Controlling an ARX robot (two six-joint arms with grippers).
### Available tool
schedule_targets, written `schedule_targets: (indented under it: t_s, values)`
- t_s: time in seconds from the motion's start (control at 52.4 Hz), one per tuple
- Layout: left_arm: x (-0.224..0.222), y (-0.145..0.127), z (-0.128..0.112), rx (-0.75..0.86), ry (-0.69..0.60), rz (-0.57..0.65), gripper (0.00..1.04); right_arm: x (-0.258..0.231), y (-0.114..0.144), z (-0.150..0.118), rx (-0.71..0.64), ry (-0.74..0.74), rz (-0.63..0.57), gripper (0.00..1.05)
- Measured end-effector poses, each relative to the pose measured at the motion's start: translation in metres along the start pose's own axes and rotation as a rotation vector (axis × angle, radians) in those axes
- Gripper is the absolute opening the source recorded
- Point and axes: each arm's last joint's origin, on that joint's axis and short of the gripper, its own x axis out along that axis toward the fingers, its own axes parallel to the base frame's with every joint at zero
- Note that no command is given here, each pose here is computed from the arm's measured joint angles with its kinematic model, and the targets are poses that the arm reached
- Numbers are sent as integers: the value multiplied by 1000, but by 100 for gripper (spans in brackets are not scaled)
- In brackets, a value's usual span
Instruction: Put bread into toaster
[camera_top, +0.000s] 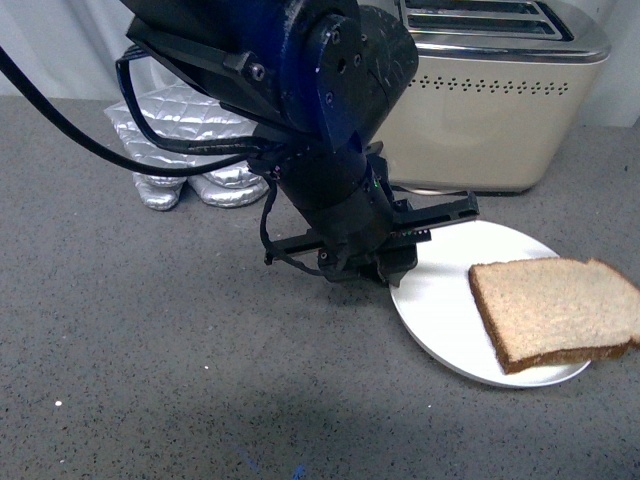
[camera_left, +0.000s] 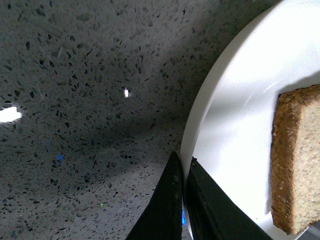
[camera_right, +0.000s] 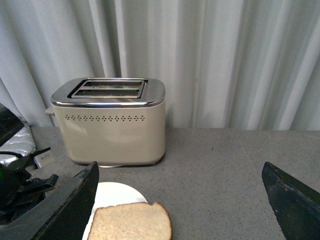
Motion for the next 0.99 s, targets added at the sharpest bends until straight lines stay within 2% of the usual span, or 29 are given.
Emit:
schedule_targets:
  t_s: [0.038,0.134,0.191,0.324,0.458,0.573,0.611,0.763,0.782,0.859,0.992]
  values:
    - [3,0,-2,1,15,11,3,0,0,0,0,0,0,95]
    - [6,2,-4,-9,31,34,22,0,0,0,0,0,0,95]
    - [4,1,-2,-18,-6,14,34,0,0,0,0,0,0,95]
    - [-16,0,1,-16,-139,0,54,0,0,0,0,0,0,95]
    - [-57,-1,-3,9,-284,-50,74,0,0,0,0,0,0,95]
    - [-94,4,-14,45,-439,22,90,0,0,0,0,0,0,95]
    - [-111,11,-22,42,-528,75,99,0,0,0,0,0,0,95]
    - [-153,51,-57,15,-800,312,97,0,0,0,0,0,0,95]
    - [-155,57,-61,39,-859,349,94,0,0,0,0,0,0,95]
    - [-162,77,-80,119,-1067,367,82,0,0,0,0,0,1,95]
    - [-183,97,-115,222,-1267,376,60,0,0,0,0,0,0,95]
